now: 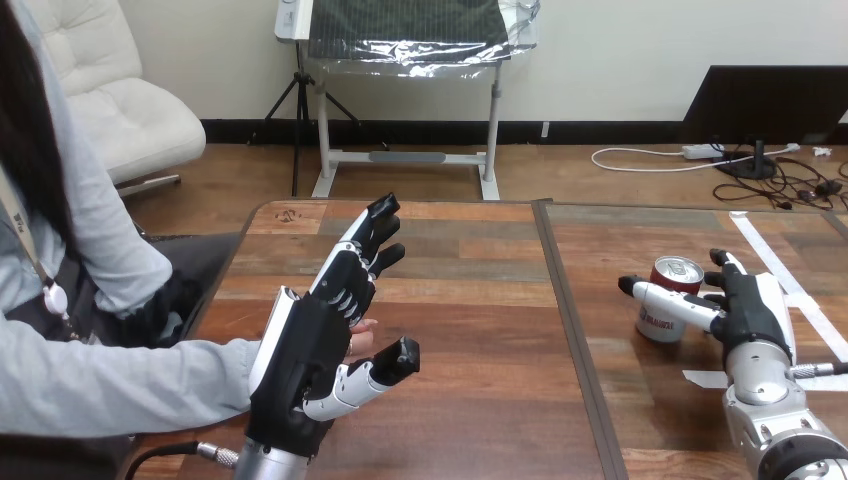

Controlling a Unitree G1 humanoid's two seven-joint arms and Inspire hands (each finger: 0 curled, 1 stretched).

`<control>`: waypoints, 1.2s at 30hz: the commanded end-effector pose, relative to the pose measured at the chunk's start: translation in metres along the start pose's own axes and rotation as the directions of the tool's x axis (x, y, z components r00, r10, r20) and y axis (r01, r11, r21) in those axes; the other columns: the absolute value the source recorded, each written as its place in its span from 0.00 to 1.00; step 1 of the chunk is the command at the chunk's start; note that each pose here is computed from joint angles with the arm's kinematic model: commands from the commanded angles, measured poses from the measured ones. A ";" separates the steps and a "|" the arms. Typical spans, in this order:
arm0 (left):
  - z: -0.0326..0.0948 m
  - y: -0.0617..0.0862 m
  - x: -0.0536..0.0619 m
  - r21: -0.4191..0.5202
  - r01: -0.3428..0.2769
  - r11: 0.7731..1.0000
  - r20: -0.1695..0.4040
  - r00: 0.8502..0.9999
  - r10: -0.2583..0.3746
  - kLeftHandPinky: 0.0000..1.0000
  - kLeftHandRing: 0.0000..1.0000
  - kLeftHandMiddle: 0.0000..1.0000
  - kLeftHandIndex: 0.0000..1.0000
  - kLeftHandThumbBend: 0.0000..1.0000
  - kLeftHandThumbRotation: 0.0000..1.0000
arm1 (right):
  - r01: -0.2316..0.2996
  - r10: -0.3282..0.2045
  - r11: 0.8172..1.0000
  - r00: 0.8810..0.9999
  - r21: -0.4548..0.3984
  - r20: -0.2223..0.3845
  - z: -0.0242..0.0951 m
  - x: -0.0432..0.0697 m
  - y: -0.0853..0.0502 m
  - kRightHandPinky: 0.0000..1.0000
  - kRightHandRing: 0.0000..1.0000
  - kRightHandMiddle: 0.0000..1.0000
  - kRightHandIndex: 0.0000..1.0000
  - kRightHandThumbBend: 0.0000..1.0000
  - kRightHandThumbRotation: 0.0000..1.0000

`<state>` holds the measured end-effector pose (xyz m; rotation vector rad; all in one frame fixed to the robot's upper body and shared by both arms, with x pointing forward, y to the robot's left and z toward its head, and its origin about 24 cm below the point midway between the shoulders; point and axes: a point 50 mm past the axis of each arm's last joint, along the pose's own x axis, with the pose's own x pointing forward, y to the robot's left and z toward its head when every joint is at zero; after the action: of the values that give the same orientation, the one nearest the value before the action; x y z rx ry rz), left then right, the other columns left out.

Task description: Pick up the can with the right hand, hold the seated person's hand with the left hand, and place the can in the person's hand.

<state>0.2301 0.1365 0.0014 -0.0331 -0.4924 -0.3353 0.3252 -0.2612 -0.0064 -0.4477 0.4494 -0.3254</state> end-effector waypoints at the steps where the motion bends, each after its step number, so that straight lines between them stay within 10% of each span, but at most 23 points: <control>1: 0.009 0.001 0.018 0.019 0.012 1.000 0.088 0.996 -0.014 0.90 0.96 0.97 0.91 1.00 0.63 | 0.052 -0.055 0.998 0.997 0.044 0.063 0.033 0.008 -0.011 0.70 0.82 0.86 0.91 1.00 0.23; 21: 0.009 -0.002 0.017 0.017 0.007 1.000 0.086 0.996 -0.008 0.88 0.95 0.96 0.90 1.00 0.64 | 0.116 -0.117 0.993 0.990 0.015 0.079 0.040 0.009 -0.013 0.41 0.51 0.56 0.75 0.98 0.04; 36: 0.008 -0.003 0.015 0.010 0.008 1.000 0.077 0.997 -0.009 0.87 0.94 0.95 0.90 1.00 0.64 | 0.130 -0.130 0.991 0.987 0.007 0.091 0.045 0.009 -0.015 0.38 0.46 0.55 0.57 0.93 0.00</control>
<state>0.2292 0.1338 0.0016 -0.0370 -0.4989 -0.3321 0.3269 -0.2667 -0.0009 -0.4837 0.4456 -0.4193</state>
